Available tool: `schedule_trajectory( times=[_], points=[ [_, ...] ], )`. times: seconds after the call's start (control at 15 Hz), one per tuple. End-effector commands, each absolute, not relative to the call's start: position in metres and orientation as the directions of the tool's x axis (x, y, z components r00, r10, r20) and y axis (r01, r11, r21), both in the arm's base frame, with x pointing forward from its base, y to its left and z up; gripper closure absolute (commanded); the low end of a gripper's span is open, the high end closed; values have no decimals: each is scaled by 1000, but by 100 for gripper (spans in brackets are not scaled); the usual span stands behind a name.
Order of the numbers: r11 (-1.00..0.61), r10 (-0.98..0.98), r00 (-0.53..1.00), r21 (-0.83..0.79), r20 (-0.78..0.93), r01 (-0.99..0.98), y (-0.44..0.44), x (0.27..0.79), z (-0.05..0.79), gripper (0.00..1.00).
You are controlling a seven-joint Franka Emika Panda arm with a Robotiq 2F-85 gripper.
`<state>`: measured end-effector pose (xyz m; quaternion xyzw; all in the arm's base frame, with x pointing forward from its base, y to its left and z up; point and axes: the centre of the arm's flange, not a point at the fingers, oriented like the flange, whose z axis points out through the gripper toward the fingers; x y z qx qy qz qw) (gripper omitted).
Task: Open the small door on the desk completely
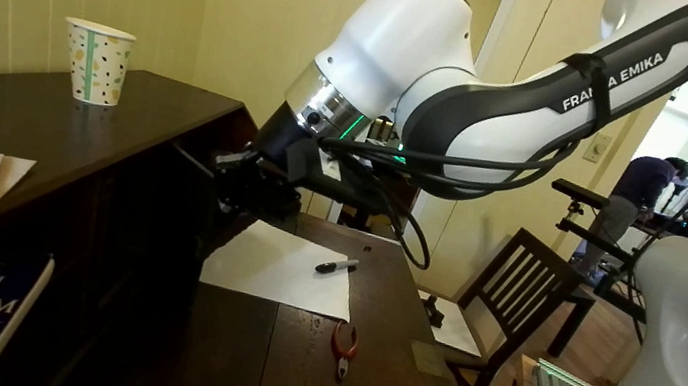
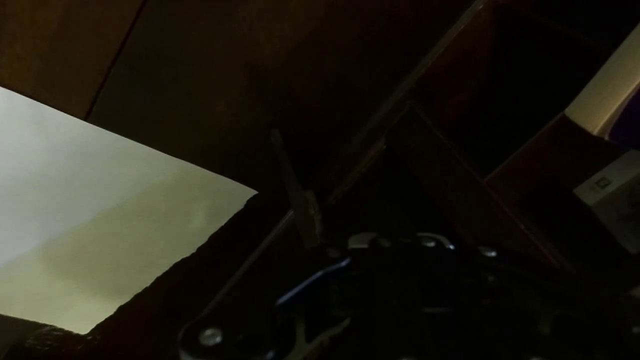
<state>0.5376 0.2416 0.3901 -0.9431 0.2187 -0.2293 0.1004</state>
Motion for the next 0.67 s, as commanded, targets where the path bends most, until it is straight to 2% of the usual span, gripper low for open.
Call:
schedule_trajectory(
  times=[0.0, 0.6],
  points=[
    [-898, -429, 790, -300, 437, -321, 233, 553, 375, 100],
    [-948, -315, 732, -233, 604, -215, 216, 574, 364, 100]
  ],
)
